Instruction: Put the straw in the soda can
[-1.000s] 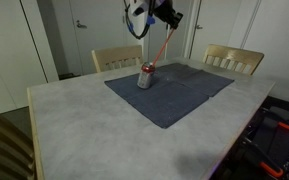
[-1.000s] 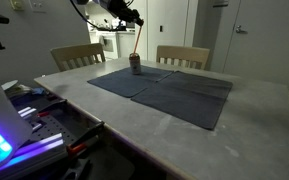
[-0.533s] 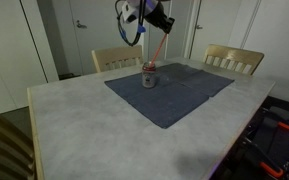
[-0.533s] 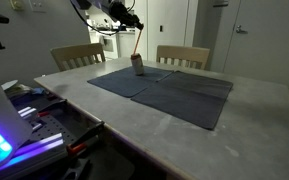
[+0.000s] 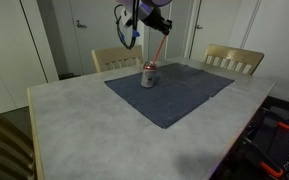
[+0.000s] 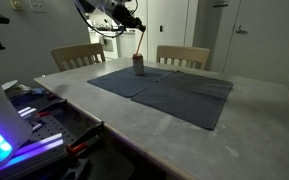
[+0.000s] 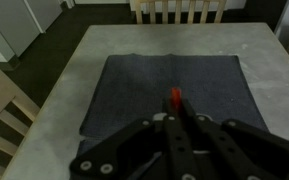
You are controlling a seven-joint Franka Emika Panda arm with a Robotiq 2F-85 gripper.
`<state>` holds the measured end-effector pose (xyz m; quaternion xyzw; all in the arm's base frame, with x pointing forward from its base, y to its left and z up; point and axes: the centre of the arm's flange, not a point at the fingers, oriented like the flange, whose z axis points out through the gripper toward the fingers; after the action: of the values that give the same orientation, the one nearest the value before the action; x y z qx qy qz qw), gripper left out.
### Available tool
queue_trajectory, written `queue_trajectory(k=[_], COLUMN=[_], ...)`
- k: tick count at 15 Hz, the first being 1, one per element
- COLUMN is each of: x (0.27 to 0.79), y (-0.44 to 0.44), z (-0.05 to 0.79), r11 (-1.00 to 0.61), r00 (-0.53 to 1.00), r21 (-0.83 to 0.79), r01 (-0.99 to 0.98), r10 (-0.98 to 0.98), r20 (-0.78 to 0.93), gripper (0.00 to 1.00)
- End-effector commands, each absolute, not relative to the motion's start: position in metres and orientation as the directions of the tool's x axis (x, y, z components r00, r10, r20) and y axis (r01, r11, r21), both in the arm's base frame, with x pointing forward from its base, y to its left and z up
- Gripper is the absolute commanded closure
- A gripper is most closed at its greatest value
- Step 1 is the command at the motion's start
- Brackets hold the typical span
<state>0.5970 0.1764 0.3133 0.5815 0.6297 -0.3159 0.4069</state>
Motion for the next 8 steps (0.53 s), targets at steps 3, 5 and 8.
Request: queue_trajectory(k=[3, 5, 8], x=[0.616, 0.621, 0.629], y=[0.175, 0.175, 0.176], z=[0.304, 0.304, 0.308], r11=[0.121, 0.129, 0.143], r00=[-0.025, -0.035, -0.051], r21=[0.033, 0.026, 0.016], r01=[0.992, 0.991, 0.990], r10=[0.447, 0.447, 0.448], r20=[-0.894, -0.894, -0.893], gripper=[0.84, 0.74, 0.48])
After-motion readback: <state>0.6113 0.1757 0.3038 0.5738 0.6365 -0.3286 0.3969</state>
